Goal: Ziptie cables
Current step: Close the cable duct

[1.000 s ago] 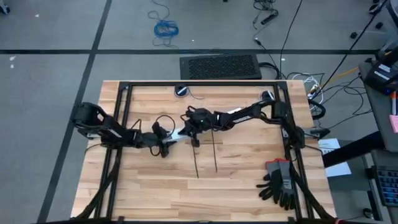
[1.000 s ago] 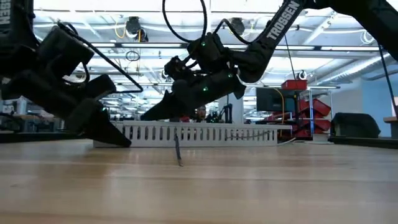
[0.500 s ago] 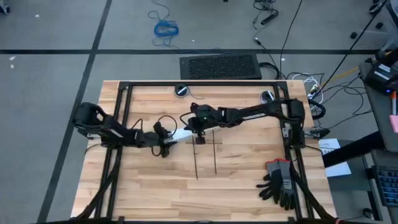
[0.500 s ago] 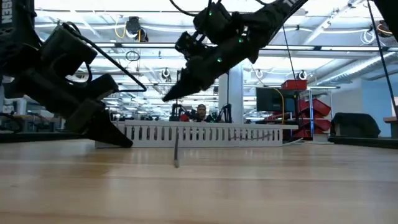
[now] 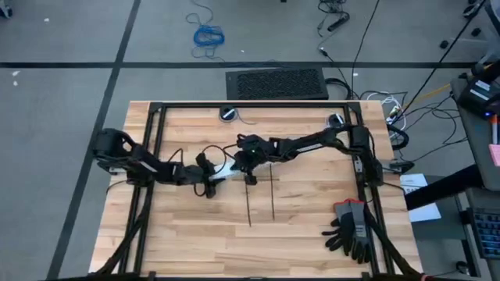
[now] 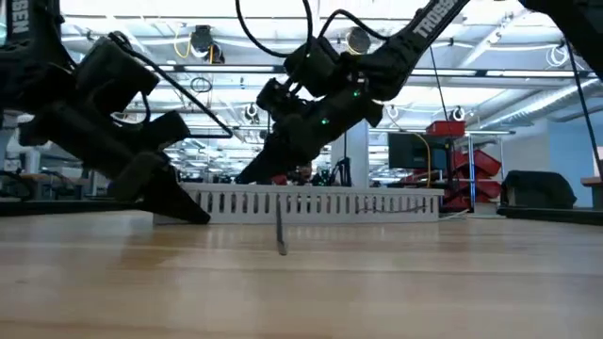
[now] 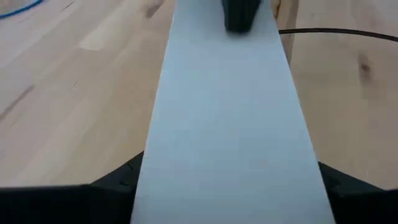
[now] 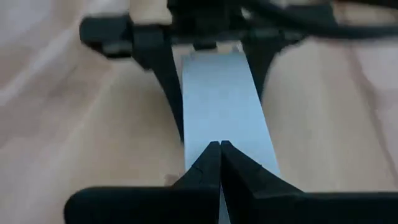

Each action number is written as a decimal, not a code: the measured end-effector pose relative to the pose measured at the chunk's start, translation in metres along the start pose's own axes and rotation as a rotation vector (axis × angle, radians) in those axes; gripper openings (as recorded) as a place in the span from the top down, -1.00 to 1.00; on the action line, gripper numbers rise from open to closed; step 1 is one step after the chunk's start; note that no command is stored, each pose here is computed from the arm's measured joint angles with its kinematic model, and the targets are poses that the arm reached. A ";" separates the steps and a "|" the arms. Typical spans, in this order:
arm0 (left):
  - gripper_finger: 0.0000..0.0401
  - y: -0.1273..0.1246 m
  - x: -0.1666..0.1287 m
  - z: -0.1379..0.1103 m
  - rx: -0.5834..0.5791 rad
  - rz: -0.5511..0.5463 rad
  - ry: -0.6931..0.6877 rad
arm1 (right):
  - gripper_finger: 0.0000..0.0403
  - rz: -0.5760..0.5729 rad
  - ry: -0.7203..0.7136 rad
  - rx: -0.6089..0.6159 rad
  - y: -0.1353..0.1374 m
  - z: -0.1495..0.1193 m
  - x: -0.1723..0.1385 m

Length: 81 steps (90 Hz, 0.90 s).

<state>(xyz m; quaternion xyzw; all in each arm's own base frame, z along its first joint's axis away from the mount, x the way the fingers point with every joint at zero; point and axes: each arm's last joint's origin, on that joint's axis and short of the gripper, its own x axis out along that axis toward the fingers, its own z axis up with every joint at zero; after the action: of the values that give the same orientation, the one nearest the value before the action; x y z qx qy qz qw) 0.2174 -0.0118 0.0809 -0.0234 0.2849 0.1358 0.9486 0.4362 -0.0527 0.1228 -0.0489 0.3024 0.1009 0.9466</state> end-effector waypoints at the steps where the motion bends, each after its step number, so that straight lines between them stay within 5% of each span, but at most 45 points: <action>1: -0.17 0.000 0.001 0.000 0.000 0.000 -0.002 | 1.00 0.000 0.001 0.002 0.000 0.000 0.000; 33: -0.42 -0.002 0.003 0.002 -0.085 -0.001 0.017 | 1.00 -0.002 0.053 0.044 -0.005 -0.007 -0.002; 81: -0.46 -0.002 0.000 -0.004 -0.086 -0.086 0.119 | 1.00 -0.008 0.072 0.059 -0.011 -0.010 -0.004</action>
<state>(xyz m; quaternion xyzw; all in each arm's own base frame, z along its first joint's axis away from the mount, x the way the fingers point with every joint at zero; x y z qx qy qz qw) 0.2161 -0.0145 0.0773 -0.0845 0.3332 0.1055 0.9331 0.4297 -0.0653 0.1175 -0.0257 0.3387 0.0866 0.9366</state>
